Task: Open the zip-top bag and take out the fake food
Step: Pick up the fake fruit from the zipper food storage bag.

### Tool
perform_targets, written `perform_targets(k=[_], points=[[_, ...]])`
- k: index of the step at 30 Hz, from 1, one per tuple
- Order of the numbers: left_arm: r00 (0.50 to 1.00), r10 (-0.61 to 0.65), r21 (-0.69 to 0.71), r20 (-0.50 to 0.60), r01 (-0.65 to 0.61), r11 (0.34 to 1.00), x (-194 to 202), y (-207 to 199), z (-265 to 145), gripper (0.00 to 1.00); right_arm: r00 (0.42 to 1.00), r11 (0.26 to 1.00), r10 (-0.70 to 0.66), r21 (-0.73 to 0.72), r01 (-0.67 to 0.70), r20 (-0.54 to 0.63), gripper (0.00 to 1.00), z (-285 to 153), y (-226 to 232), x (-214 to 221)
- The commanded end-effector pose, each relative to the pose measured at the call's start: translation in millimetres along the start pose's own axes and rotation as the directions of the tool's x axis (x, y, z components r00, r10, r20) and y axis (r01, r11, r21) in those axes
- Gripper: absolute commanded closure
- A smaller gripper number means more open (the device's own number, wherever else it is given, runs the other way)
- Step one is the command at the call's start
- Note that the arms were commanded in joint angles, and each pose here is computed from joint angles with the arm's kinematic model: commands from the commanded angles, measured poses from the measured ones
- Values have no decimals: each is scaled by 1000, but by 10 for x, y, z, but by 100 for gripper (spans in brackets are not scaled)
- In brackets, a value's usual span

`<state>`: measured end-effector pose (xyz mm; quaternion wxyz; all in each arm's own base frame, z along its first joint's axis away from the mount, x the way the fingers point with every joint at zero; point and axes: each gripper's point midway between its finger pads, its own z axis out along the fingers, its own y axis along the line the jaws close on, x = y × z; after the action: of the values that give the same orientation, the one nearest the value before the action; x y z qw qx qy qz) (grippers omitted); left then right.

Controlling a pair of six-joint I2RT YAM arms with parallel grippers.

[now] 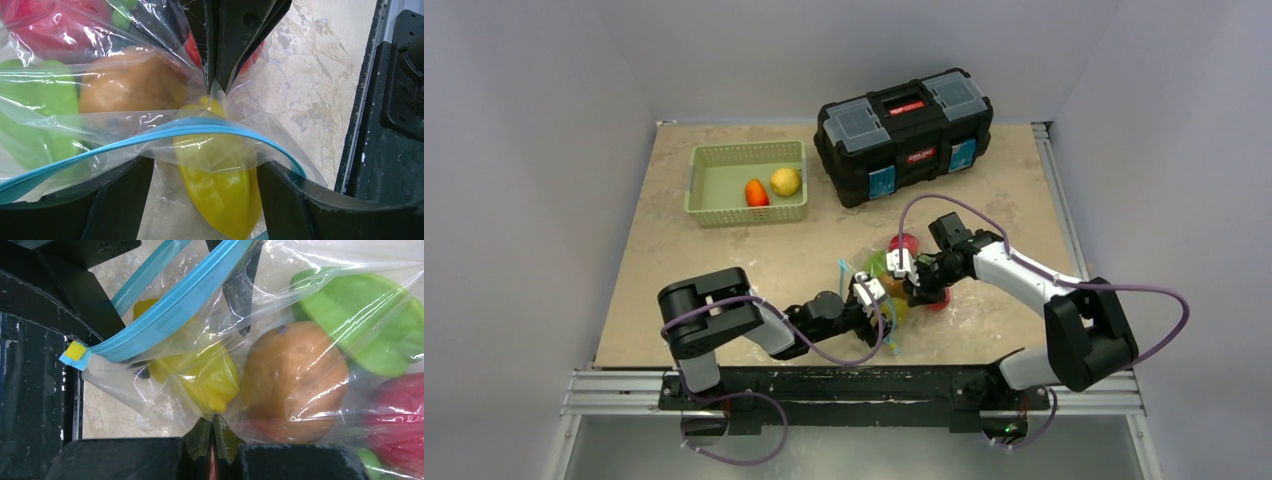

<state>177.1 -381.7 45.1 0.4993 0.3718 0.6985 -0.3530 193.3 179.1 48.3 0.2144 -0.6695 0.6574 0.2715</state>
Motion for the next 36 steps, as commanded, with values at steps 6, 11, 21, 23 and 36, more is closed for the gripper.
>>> perform_targets(k=[6,11,21,23,36], points=[[999,3,12,46,-4,1000,-52,-30,10,27,996,1000,-10,28,8,86,100,-139,-53,-224],[999,46,0,18,-46,999,61,21,-123,19,997,999,-9,43,5,80,100,-154,-88,-197],[996,81,-39,22,-80,996,54,110,-211,14,998,999,-5,46,3,59,100,-143,-91,-145],[996,79,-26,37,-78,997,-17,78,-168,15,998,999,-3,41,1,61,100,-141,-83,-145],[998,60,31,25,-60,998,-235,-72,95,48,998,1000,3,-11,-2,66,100,-70,1,-150]])
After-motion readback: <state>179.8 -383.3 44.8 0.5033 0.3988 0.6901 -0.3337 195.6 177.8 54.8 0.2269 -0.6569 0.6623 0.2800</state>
